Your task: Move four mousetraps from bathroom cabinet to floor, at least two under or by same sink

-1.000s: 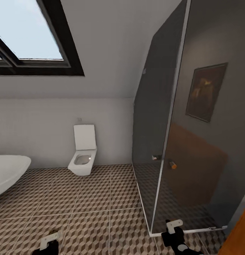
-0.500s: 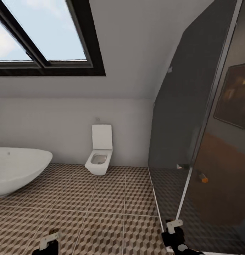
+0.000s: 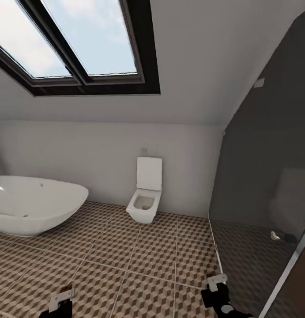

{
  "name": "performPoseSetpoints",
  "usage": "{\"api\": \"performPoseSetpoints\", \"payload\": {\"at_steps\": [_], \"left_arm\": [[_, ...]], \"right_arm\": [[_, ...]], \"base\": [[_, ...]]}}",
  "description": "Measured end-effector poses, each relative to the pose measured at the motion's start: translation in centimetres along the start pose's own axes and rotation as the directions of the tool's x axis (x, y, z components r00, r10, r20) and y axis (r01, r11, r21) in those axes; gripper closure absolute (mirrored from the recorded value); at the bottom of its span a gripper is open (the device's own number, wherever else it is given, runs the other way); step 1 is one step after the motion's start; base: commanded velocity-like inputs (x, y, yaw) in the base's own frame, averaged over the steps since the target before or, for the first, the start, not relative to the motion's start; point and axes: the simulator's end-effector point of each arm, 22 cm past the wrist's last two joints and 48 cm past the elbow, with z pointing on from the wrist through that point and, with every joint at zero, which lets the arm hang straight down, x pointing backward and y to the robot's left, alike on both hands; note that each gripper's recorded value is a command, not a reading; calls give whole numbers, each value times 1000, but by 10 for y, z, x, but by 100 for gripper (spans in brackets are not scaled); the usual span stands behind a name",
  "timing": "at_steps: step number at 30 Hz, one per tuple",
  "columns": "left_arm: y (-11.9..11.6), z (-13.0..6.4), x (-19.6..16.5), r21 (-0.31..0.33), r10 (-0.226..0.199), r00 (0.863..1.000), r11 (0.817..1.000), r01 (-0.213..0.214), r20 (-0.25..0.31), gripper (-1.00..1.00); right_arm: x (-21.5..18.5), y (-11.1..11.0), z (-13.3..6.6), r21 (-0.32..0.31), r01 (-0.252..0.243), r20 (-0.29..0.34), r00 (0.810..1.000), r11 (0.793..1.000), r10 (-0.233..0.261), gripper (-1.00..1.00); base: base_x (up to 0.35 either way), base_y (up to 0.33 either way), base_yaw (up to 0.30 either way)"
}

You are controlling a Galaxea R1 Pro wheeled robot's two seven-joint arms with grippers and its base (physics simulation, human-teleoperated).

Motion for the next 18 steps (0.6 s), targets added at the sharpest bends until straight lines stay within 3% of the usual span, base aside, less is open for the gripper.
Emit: {"api": "performPoseSetpoints", "payload": {"at_steps": [6,18], "left_arm": [[1,0,0,-4,-1,1000,1000,1,-1,100],[2,0,1,-6,-1,1000,1000,1,-4,100]], "right_arm": [[0,0,0,0,0,0,1000,1000,0,100],[0,0,0,0,0,0,1000,1000,0,100]], "base": [[322,70,238],[331,4,21]]}}
